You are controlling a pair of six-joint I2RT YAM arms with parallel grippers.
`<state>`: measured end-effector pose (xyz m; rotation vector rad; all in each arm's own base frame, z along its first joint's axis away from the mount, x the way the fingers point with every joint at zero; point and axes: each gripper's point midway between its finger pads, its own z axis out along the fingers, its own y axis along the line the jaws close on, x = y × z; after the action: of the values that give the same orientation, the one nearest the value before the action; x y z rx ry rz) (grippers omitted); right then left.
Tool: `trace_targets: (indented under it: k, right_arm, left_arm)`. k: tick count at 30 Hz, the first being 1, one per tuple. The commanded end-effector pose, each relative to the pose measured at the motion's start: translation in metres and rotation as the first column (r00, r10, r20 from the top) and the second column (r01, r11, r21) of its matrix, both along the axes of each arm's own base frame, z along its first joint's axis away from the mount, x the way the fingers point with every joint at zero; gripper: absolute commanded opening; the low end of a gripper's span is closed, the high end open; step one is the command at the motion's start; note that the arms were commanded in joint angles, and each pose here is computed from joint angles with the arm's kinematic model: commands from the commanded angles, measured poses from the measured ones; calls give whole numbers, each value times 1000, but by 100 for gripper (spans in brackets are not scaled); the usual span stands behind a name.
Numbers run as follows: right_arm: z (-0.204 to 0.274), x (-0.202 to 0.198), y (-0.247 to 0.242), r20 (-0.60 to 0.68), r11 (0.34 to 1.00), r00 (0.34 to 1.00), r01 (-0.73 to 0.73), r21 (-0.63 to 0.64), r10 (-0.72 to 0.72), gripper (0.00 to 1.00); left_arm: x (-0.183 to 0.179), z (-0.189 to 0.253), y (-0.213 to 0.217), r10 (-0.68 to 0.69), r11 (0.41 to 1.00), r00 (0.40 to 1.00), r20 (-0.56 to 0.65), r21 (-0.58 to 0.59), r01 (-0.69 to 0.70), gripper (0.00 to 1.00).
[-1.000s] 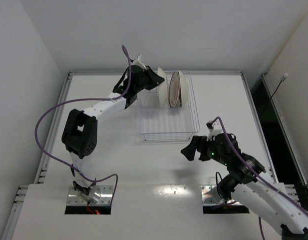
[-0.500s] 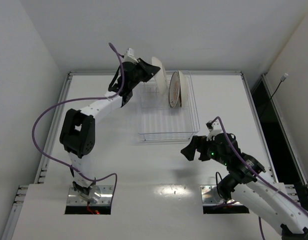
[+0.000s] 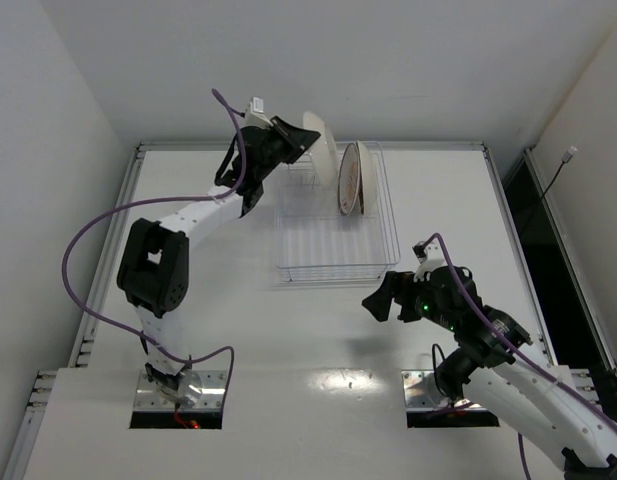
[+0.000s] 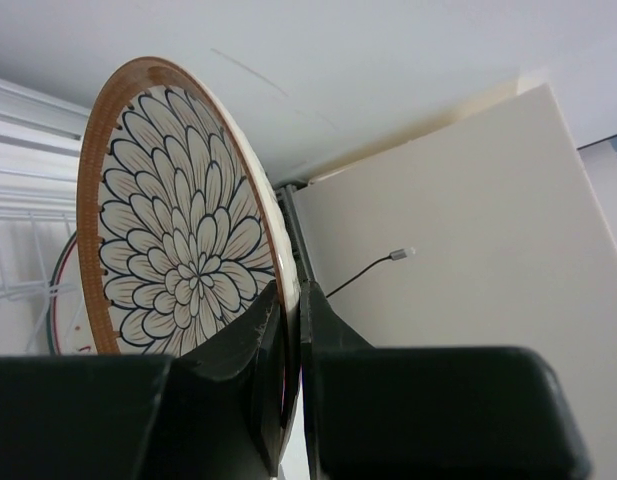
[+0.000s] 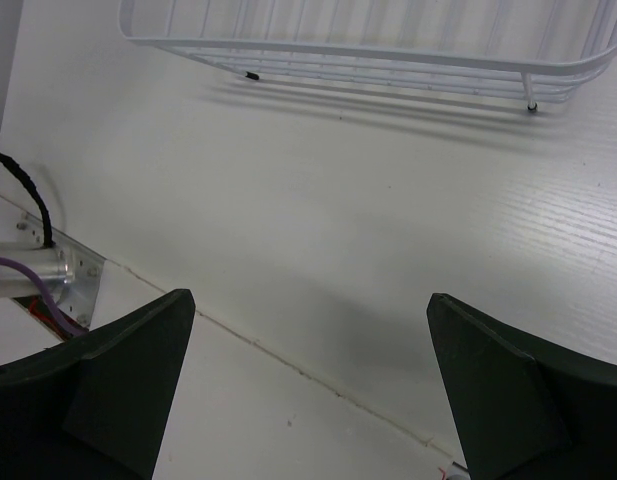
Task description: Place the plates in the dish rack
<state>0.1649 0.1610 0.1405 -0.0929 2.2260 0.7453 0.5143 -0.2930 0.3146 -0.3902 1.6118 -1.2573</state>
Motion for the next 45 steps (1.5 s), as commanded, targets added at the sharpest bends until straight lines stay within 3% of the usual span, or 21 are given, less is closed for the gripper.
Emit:
trace_targets:
  k: [1, 13, 26, 34, 45]
  right_arm:
    - [14, 6, 6, 46, 999, 999, -12, 37, 10, 100]
    - [11, 7, 6, 43, 1000, 999, -16, 26, 15, 100]
    - [7, 6, 8, 26, 1000, 999, -24, 19, 23, 100]
    - [7, 8, 9, 26, 1000, 999, -24, 19, 23, 100]
    - [3, 7, 10, 13, 999, 999, -36, 6, 36, 100]
  left_arm:
    - [-36, 126, 17, 26, 993, 952, 305, -120, 11, 0]
    - [-46, 122, 24, 35, 998, 956, 292, -60, -19, 0]
    - [-34, 74, 24, 14, 1000, 979, 204, -9, -12, 0]
    - [-22, 36, 16, -23, 994, 992, 124, 106, 10, 0]
    - [-9, -3, 13, -37, 986, 999, 36, 163, 31, 0]
